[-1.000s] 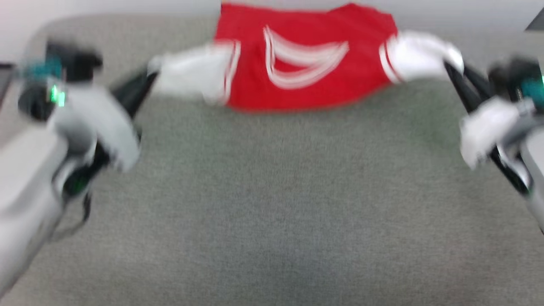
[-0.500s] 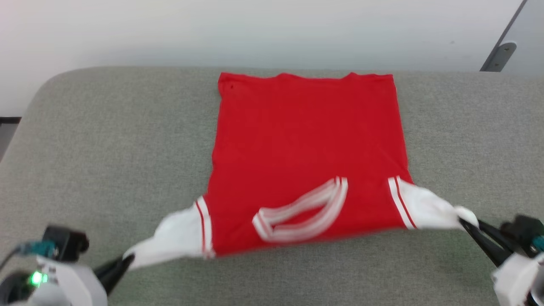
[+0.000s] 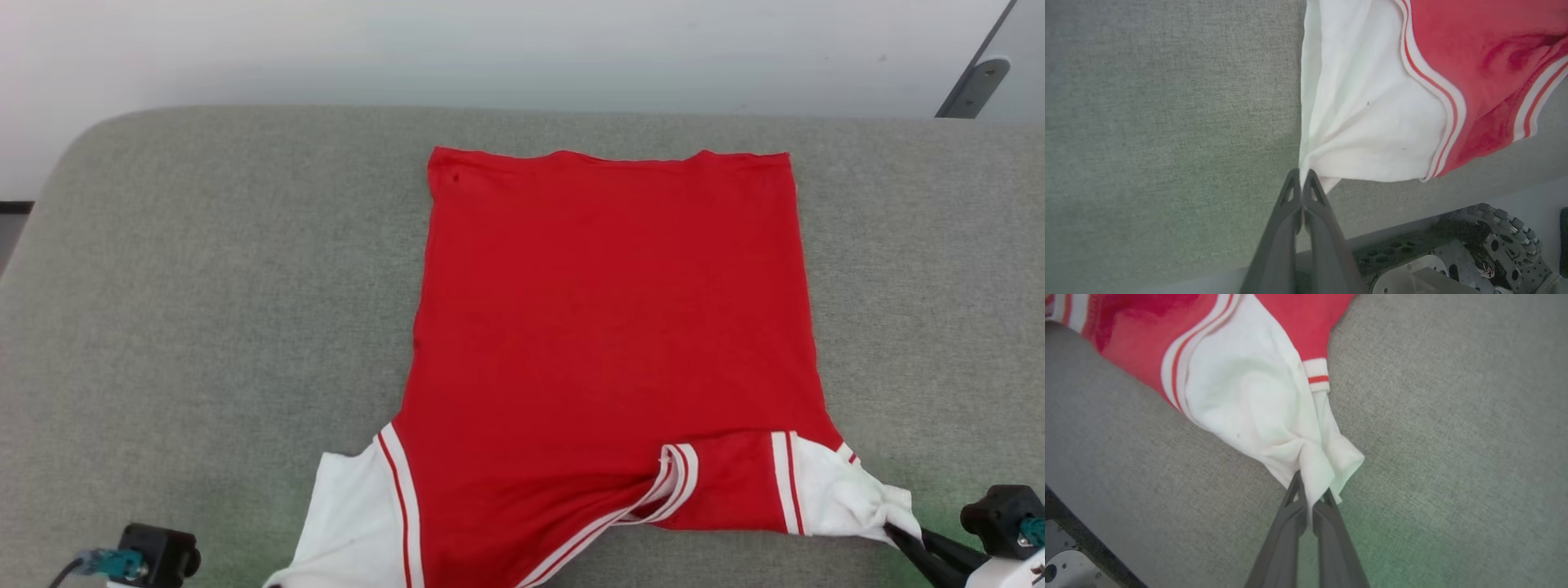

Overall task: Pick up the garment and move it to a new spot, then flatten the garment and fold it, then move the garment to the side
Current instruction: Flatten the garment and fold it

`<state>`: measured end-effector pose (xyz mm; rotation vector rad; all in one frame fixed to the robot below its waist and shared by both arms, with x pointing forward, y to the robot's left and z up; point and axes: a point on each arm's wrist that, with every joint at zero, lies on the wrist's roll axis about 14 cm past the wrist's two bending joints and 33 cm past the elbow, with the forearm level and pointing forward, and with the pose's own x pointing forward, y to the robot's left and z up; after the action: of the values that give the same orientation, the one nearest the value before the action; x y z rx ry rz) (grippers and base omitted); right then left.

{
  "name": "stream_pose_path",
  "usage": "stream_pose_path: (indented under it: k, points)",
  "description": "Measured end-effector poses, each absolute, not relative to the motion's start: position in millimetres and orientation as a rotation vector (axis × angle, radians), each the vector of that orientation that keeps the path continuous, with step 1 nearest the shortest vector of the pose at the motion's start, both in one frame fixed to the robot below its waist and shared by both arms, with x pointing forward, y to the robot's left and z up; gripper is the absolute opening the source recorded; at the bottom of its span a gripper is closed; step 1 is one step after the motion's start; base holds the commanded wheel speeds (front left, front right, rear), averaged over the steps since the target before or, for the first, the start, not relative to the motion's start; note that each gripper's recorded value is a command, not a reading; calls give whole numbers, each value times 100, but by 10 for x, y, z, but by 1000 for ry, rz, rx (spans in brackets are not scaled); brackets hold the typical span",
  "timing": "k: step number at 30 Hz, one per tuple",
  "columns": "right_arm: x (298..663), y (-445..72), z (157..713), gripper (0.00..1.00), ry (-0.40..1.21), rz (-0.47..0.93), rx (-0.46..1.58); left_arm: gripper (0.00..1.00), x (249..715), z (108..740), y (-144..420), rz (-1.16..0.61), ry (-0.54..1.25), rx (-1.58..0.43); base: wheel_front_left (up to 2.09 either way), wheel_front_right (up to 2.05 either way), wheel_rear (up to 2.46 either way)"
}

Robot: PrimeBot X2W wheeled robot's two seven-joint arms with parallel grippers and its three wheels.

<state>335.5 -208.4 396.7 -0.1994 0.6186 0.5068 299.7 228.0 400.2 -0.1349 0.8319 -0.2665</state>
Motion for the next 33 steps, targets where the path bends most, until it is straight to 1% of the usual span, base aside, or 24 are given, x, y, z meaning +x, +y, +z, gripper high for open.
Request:
stream_pose_path:
  k: [2, 3, 4, 5, 6, 10, 15, 17, 20, 23, 26, 29, 33]
  points:
    - [3335, -2079, 3925, 0, 657, 502, -183, 0, 2974, 3967, 2268, -263, 842, -145, 0, 0, 0]
    - [3329, -2080, 3905, 5, 677, 497, -172, 0, 2968, 3956, 2251, -262, 845, -153, 0, 0, 0]
    - [3330, -2083, 3892, 30, 694, 493, -167, 0, 2964, 3948, 2240, -263, 847, -158, 0, 0, 0]
    - [3330, -2083, 3879, 84, 711, 490, -159, 0, 2961, 3942, 2237, -261, 849, -161, 0, 0, 0]
    - [3333, -2083, 3867, 100, 726, 487, -153, 0, 2961, 3936, 2237, -259, 850, -164, 0, 0, 0]
    - [3433, -2018, 3941, 100, 734, 492, -114, 0, 2971, 3928, 2240, -251, 848, -173, 0, 0, 0]
    - [3683, -1942, 4261, 100, 685, 504, -68, 0, 2981, 3933, 2225, -244, 837, -187, 0, 0, 0]
    - [3862, -1902, 4487, 100, 614, 509, -73, 0, 2990, 3942, 2215, -245, 830, -190, 0, 0, 0]
    - [4173, -1959, 4792, 100, 504, 471, -119, 0, 3018, 3951, 2188, -246, 820, -199, 0, 0, 0]
    - [4429, -1911, 4948, 100, 434, 441, -134, 0, 3064, 3954, 2144, -252, 810, -210, 0, 0, 0]
    - [4746, -1864, 5070, 100, 371, 394, -97, 0, 3109, 3950, 2101, -265, 802, -212, 0, 0, 0]
    - [5047, -1859, 5060, 100, 370, 353, -90, 0, 3174, 3944, 2063, -277, 793, -219, 0, 0, 0]
    - [5448, -1876, 4973, 100, 415, 298, -91, 0, 3231, 3909, 2033, -289, 797, -227, 0, 0, 0]
